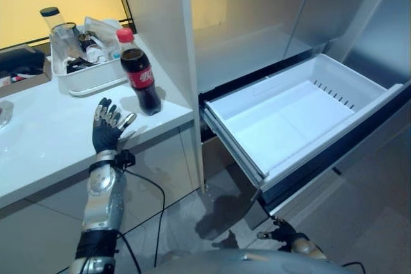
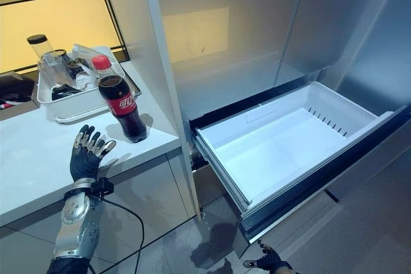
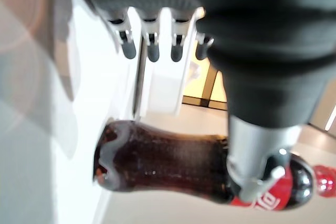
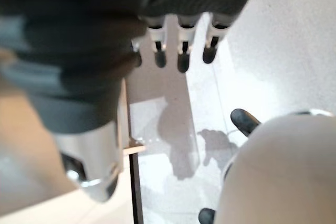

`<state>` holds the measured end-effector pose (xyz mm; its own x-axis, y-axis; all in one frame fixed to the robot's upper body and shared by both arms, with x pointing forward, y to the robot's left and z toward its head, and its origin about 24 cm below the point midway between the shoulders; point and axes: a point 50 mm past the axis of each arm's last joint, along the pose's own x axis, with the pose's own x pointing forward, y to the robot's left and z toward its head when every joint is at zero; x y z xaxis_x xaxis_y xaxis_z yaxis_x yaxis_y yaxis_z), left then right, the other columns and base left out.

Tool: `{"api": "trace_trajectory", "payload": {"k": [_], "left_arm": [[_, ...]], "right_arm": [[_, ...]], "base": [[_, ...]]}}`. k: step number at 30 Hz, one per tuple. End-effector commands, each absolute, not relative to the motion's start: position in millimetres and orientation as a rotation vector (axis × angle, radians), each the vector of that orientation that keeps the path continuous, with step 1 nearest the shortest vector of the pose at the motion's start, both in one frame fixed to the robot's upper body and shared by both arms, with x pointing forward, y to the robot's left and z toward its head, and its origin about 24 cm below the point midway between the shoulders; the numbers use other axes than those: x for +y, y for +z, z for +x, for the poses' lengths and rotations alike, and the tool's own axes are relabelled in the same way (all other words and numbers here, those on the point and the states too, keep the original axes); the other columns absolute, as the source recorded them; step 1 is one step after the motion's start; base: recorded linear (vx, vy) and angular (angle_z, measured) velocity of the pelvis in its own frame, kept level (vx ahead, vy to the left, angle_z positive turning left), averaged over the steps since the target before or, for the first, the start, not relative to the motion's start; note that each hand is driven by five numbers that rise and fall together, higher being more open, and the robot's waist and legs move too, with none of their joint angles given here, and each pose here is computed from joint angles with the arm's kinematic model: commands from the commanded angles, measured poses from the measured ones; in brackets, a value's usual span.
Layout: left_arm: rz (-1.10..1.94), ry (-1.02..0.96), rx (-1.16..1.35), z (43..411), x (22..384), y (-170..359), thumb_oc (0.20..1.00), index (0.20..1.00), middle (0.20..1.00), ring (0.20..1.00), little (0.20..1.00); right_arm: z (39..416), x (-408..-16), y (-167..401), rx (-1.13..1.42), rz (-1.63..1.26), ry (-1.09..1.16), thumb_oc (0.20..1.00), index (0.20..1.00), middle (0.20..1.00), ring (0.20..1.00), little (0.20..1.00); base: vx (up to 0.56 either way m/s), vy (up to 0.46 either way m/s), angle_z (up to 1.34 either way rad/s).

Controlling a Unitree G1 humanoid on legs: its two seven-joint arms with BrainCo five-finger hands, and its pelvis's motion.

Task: Take the drinks into the refrigerator

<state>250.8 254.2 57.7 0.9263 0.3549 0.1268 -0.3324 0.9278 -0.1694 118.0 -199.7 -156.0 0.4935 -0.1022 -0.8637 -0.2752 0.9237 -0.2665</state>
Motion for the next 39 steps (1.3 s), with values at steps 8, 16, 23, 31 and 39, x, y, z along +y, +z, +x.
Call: {"api": "trace_trajectory", "payload": {"k": [8,16,23,31,39], "left_arm": [[-0.070,0.415,-0.187,275,262,73,1.000,1.000,1.000,1.000,1.000],[-0.019,0.411,-0.173,295,263,81,1.000,1.000,1.000,1.000,1.000],[0.059,0.396,-0.105,318,275,86,1.000,1.000,1.000,1.000,1.000],[0.103,0.403,-0.057,341,280,97,1.000,1.000,1.000,1.000,1.000],[0.155,0.338,-0.069,356,263,107,0.200,0.200,0.200,0.200,0.200]], "right_arm": [[118,-193,-157,1.053,-0.440,0.144,1.000,1.000,1.000,1.000,1.000],[114,-192,-158,1.057,-0.447,0.155,1.000,1.000,1.000,1.000,1.000],[114,-193,-158,1.059,-0.453,0.154,1.000,1.000,1.000,1.000,1.000],[110,-193,-159,1.072,-0.446,0.145,1.000,1.000,1.000,1.000,1.000],[110,-193,-160,1.075,-0.423,0.123,1.000,1.000,1.000,1.000,1.000]], "base": [[0.01,0.003,-0.06],[0.01,-0.003,-0.06],[0.02,-0.004,-0.08],[0.02,-0.001,-0.06],[0.01,-0.005,-0.06]]}}
